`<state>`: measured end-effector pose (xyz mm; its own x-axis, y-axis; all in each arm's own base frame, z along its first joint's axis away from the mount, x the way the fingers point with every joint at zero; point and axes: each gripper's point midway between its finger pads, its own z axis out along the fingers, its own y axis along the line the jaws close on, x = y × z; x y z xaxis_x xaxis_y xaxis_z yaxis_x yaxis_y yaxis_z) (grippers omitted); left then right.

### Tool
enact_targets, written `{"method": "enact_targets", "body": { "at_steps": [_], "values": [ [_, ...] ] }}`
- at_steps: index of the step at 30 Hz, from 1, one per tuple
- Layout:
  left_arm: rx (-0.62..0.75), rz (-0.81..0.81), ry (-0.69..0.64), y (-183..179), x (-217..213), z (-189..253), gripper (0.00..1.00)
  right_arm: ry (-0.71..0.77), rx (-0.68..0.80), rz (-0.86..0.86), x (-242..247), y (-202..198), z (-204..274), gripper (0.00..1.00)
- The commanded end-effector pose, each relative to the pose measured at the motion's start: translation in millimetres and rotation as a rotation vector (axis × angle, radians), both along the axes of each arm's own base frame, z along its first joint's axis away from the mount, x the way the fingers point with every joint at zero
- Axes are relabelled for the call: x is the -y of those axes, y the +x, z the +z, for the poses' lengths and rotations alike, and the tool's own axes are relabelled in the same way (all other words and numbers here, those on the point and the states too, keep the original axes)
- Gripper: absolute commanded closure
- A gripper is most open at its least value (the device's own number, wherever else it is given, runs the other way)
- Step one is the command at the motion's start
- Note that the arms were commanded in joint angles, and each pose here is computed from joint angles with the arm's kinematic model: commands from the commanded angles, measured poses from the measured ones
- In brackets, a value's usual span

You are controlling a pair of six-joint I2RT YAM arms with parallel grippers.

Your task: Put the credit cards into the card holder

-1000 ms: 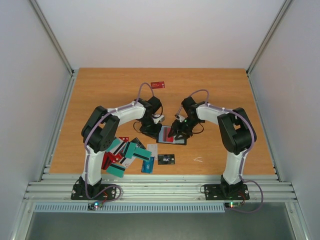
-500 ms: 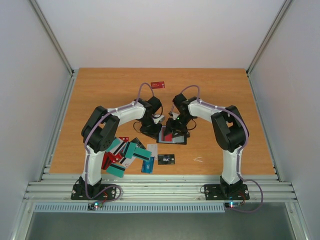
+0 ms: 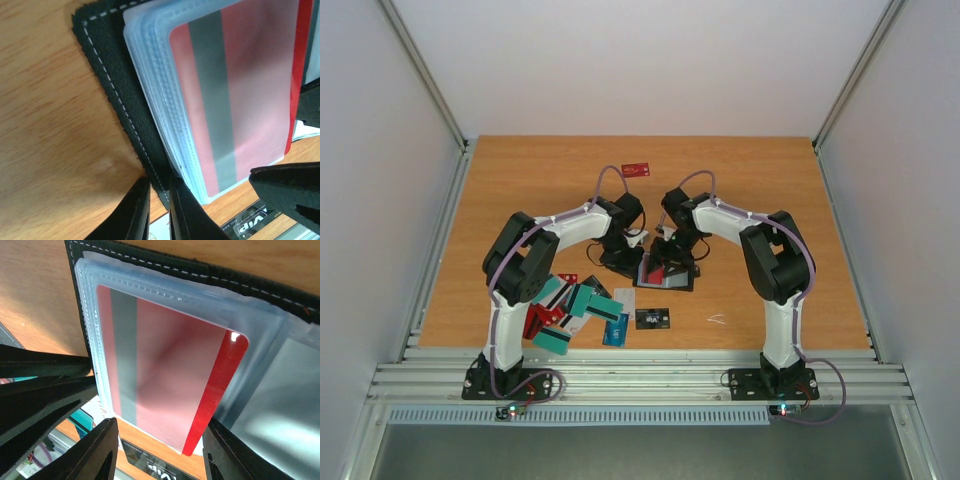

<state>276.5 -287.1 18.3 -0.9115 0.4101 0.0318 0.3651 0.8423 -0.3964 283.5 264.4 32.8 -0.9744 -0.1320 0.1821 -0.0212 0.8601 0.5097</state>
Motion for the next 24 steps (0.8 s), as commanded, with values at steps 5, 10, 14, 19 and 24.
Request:
{"method": "enact_targets", "body": {
  "at_steps": [5,10,14,19,24],
  "values": [
    [0.052,-0.002,-0.013,4.5,-2.1,15.6,0.78,-0.006,0.018,0.044,-2.4,-7.0,24.8,0.52],
    [0.060,0.027,-0.049,5.4,-4.6,32.5,0.71,-0.027,0.037,0.062,1.2,-4.6,35.0,0.51],
    [0.089,0.055,-0.070,9.4,-8.4,50.9,0.65,-0.016,0.073,0.062,2.2,-4.3,52.0,0.51],
    [0.131,0.123,-0.111,18.4,-4.1,86.4,0.58,0.013,0.160,0.054,6.1,-6.2,90.4,0.51],
    [0.185,0.205,-0.200,24.0,4.8,120.3,0.56,0.039,0.234,0.048,11.7,-11.1,121.6,0.50]
  ]
}}
